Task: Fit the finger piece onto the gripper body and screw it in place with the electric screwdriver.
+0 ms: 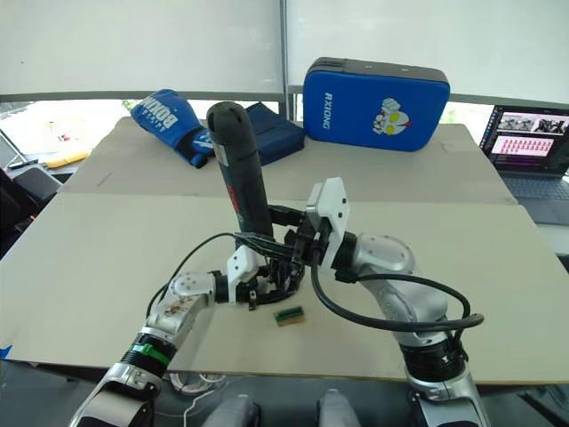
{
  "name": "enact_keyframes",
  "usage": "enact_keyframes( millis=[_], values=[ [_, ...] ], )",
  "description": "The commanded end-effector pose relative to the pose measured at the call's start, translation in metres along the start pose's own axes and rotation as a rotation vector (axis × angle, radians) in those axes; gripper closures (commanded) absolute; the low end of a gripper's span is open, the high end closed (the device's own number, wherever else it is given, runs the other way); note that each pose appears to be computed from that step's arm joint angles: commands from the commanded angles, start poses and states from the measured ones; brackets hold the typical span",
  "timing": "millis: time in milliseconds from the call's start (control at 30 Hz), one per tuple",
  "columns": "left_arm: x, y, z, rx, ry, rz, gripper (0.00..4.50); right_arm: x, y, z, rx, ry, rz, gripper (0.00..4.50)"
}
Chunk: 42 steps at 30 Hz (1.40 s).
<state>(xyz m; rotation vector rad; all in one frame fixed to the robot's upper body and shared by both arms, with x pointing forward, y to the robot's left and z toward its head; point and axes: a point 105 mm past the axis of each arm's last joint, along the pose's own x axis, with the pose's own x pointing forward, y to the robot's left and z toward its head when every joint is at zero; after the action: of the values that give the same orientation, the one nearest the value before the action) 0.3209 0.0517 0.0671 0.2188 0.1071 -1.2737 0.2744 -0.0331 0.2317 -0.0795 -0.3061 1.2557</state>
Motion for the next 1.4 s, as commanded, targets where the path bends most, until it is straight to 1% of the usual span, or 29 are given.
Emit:
enact_keyframes(
  millis=[33, 133, 733, 933, 1200, 1300, 1400],
  values=[
    [0.007, -0.017, -0.020, -0.062, 0.063, -0.065, 2.19, -0.001, 0.000, -0.017, 0.034, 0.060, -0.022, 2.57],
    [0.007, -0.016, -0.020, -0.060, 0.065, -0.062, 2.19, -0.001, -0.003, -0.018, 0.021, 0.058, -0.042, 2.57],
    [0.006, -0.015, -0.021, -0.062, 0.067, -0.055, 2.19, -0.001, 0.000, -0.038, 0.057, 0.121, -0.049, 2.57],
    [0.006, -0.015, -0.021, -0.061, 0.068, -0.057, 2.19, -0.001, 0.000, -0.037, 0.055, 0.118, -0.049, 2.57],
    [0.006, -0.015, -0.022, -0.061, 0.069, -0.056, 2.19, -0.002, 0.001, -0.020, 0.024, 0.072, -0.011, 2.57],
    [0.006, -0.015, -0.022, -0.061, 0.069, -0.051, 2.19, 0.000, 0.001, -0.001, 0.004, 0.019, 0.017, 2.57],
    [0.005, -0.015, -0.024, -0.062, 0.074, -0.044, 2.19, 0.002, 0.006, 0.021, -0.001, -0.064, 0.075, 2.57]
  ],
)
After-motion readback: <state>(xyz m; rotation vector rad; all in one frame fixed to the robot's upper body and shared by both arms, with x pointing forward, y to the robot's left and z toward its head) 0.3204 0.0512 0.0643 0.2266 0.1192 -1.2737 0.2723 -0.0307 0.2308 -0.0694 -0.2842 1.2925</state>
